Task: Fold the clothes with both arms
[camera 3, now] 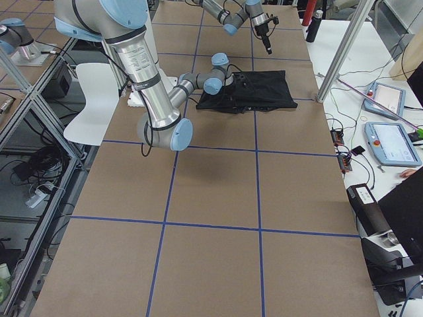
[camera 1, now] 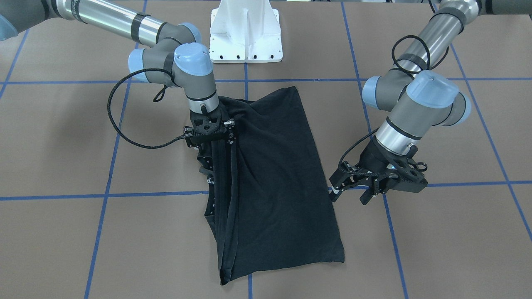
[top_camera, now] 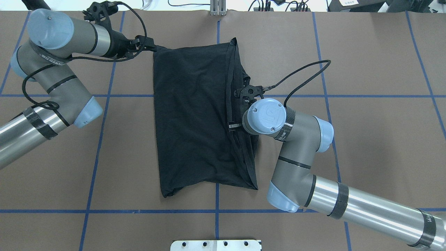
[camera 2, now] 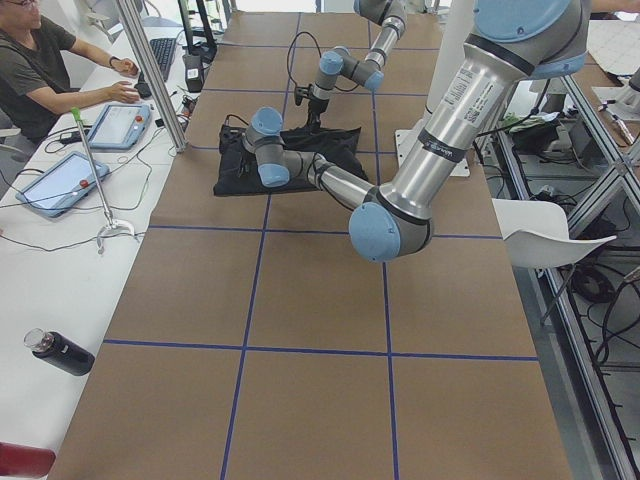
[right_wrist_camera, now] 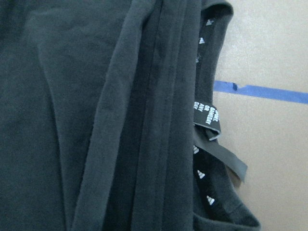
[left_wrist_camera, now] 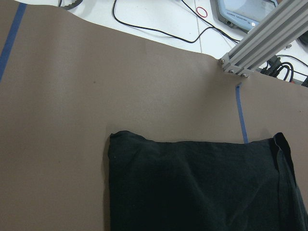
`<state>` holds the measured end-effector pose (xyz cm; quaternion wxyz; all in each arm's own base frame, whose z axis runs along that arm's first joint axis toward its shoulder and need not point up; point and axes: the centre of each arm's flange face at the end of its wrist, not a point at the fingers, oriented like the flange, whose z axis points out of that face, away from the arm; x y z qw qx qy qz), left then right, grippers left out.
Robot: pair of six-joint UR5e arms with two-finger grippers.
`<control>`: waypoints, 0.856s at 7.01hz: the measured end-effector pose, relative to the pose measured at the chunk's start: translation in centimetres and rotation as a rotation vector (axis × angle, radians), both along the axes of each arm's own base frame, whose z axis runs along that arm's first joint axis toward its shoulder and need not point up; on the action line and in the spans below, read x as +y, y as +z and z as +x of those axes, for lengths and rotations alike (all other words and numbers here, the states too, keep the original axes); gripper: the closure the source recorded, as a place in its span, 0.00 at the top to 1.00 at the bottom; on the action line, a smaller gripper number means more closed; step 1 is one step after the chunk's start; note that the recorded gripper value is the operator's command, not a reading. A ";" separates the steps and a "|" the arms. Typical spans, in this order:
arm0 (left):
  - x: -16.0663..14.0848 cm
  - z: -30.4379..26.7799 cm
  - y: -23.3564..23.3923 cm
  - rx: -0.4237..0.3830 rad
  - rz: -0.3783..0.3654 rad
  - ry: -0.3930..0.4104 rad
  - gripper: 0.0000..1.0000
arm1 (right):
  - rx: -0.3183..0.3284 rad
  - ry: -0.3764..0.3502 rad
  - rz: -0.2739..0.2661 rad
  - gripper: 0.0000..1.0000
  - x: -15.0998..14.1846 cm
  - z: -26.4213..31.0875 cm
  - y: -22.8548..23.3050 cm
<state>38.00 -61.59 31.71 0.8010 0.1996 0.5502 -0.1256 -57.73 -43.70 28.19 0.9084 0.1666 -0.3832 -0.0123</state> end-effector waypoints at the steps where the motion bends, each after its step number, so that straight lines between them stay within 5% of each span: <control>1: 0.0 0.0 0.0 0.001 0.000 0.001 1.00 | 0.001 -0.002 -0.002 0.86 0.0 0.0 0.1; 4: 0.0 0.0 0.0 0.002 0.000 0.001 1.00 | 0.022 -0.022 0.002 0.82 0.1 0.2 0.5; 5: 0.1 0.1 0.0 0.002 0.000 0.002 1.00 | 0.028 -0.026 0.003 0.75 0.0 0.4 0.6; 6: 0.1 0.1 0.0 0.001 0.000 0.002 1.00 | 0.029 -0.027 0.000 0.58 -0.3 0.7 0.7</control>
